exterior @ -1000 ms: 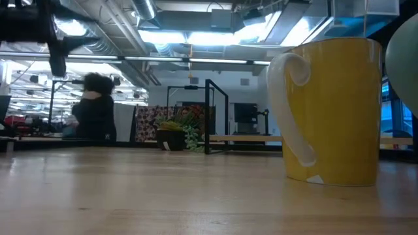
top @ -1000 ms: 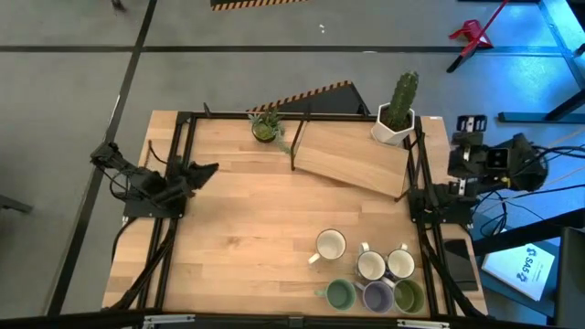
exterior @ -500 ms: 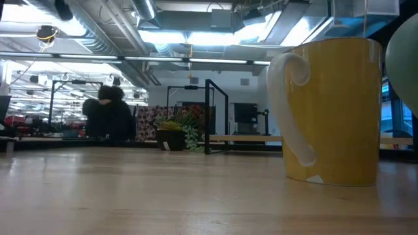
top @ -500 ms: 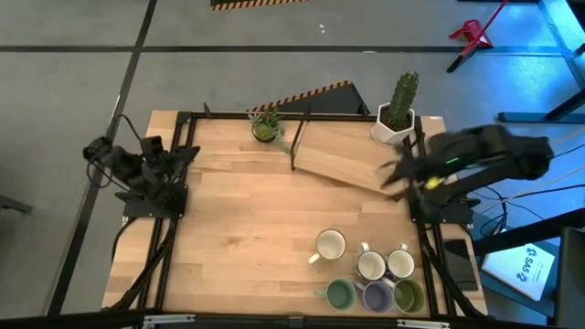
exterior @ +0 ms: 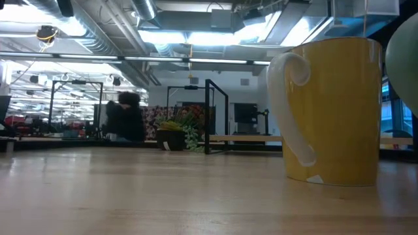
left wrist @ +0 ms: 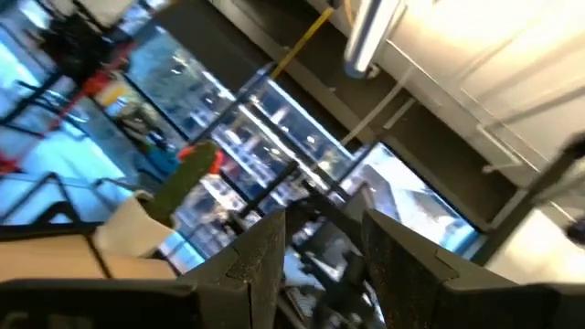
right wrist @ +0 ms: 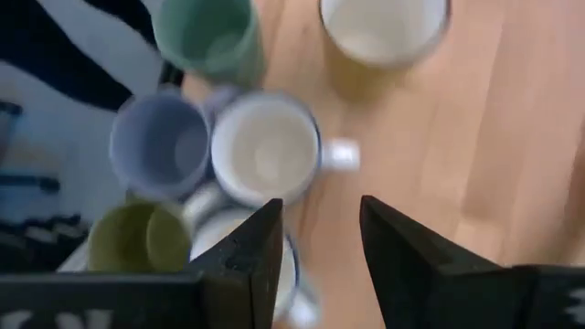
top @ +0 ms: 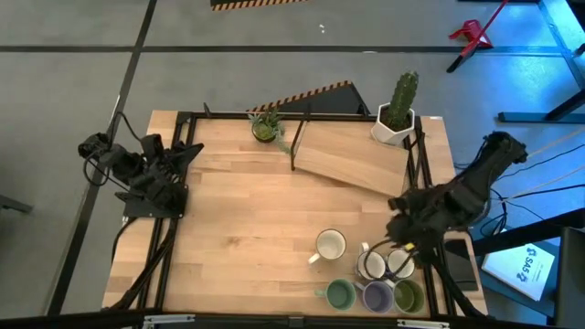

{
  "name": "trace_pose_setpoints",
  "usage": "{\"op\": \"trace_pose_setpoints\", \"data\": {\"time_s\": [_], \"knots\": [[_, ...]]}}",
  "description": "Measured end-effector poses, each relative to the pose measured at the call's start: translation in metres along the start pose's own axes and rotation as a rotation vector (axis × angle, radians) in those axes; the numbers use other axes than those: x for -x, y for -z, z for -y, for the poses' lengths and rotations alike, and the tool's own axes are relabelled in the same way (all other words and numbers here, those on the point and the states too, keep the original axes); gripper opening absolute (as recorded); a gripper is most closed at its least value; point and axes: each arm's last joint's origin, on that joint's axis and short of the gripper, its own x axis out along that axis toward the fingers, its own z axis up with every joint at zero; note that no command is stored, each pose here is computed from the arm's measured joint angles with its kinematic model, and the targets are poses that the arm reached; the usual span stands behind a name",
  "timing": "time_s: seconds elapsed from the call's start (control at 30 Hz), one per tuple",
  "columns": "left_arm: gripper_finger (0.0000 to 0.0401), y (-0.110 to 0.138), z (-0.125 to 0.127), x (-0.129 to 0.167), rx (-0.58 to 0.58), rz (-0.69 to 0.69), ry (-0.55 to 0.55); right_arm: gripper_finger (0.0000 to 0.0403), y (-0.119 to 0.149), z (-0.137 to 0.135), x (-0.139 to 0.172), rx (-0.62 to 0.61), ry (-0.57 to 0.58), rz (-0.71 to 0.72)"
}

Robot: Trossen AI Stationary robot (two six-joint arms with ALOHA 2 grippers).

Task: Place coffee mugs
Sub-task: Put the left blue patterned mug on the shelf

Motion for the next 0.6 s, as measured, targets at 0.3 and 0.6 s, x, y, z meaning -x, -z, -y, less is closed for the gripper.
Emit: {"op": "trace_pose_setpoints", "data": {"time_s": [0.3,0.6], "knots": [[0.0142,0.004,-0.004,0.0,-0.048,-0.008,-0.079,0.0136,-0.044,0.027,-0.059,0.14,0.023,-0.004],[0.0142,0.004,-0.004,0.0,-0.089,-0.02,-0.06,0.0163,-0.035,0.022,-0.067,0.023,-0.017,-0.134]]}}
